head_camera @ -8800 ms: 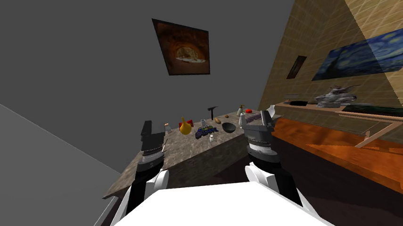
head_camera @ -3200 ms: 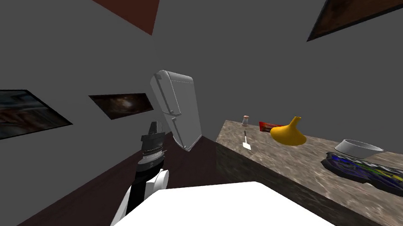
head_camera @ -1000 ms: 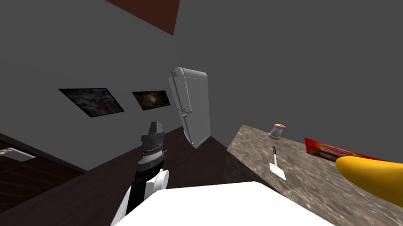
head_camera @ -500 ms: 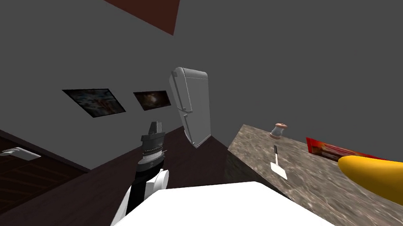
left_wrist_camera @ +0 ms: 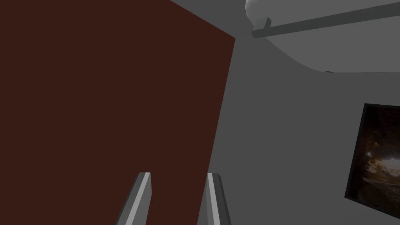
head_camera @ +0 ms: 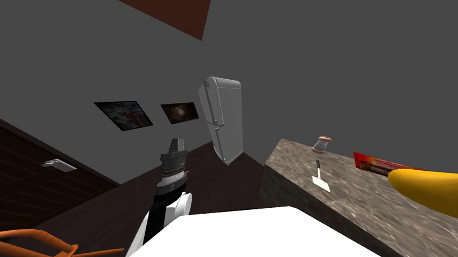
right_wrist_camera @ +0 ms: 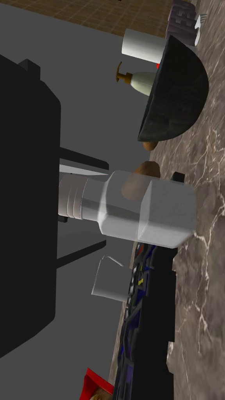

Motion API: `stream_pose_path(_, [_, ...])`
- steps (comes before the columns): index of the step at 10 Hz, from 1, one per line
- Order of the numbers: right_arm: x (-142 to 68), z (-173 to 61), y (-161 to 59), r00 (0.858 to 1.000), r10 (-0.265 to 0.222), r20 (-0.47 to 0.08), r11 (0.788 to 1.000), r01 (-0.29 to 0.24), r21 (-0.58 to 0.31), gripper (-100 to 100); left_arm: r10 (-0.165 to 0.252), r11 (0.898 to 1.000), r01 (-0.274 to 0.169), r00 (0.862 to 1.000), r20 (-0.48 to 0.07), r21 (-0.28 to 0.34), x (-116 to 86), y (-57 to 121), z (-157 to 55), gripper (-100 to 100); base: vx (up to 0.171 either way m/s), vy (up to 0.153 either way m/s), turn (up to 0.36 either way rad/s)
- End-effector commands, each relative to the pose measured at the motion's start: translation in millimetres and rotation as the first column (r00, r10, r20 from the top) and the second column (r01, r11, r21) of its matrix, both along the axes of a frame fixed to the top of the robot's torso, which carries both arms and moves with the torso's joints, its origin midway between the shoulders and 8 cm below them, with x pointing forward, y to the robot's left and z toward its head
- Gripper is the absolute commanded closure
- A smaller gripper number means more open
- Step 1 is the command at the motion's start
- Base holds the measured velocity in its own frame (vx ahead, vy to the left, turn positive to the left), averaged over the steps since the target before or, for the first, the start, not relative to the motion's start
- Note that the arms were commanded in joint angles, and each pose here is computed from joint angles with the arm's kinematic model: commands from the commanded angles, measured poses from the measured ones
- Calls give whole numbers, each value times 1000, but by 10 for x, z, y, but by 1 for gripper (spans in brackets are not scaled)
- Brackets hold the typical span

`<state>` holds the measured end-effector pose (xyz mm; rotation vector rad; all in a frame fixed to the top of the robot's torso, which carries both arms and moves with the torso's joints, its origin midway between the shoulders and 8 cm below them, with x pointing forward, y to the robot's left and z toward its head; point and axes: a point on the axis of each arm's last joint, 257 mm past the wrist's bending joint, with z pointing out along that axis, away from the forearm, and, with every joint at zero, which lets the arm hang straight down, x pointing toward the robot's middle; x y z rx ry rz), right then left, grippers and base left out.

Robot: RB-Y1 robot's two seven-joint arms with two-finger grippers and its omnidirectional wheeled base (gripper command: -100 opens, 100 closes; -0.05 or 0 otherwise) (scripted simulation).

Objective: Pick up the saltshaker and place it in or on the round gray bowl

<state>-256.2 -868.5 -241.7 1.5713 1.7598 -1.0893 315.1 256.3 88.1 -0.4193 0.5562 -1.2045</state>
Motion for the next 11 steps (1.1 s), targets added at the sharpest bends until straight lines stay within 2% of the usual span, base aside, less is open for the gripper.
stream_pose_path(1, [57,210,-117,1000,-4,-9,999,4,-32,100,0,1000,0,1000,0,0,0,0,0,0,-159,122,51])
stream_pose_path(2, [57,210,-117,1000,-4,-9,999,4,-32,100,0,1000,0,1000,0,0,0,0,0,0,-105,66,4])
stream_pose_path(5, [163,688,-362,1000,-10,-27,995,7,-97,100,0,1000,0,1000,0,0,0,0,0,0,-140,85,51])
stream_pose_path(6, [163,688,-362,1000,-10,-27,995,7,-97,100,0,1000,0,1000,0,0,0,0,0,0,-116,50,27])
stream_pose_path(9, [211,996,-482,999,-16,-37,991,11,-132,100,0,1000,0,1000,0,0,0,0,0,0,-108,32,27])
stream_pose_path(11, [199,1057,-490,999,-18,-37,991,13,-133,100,0,1000,0,1000,0,0,0,1,-1,0,-78,-34,6])
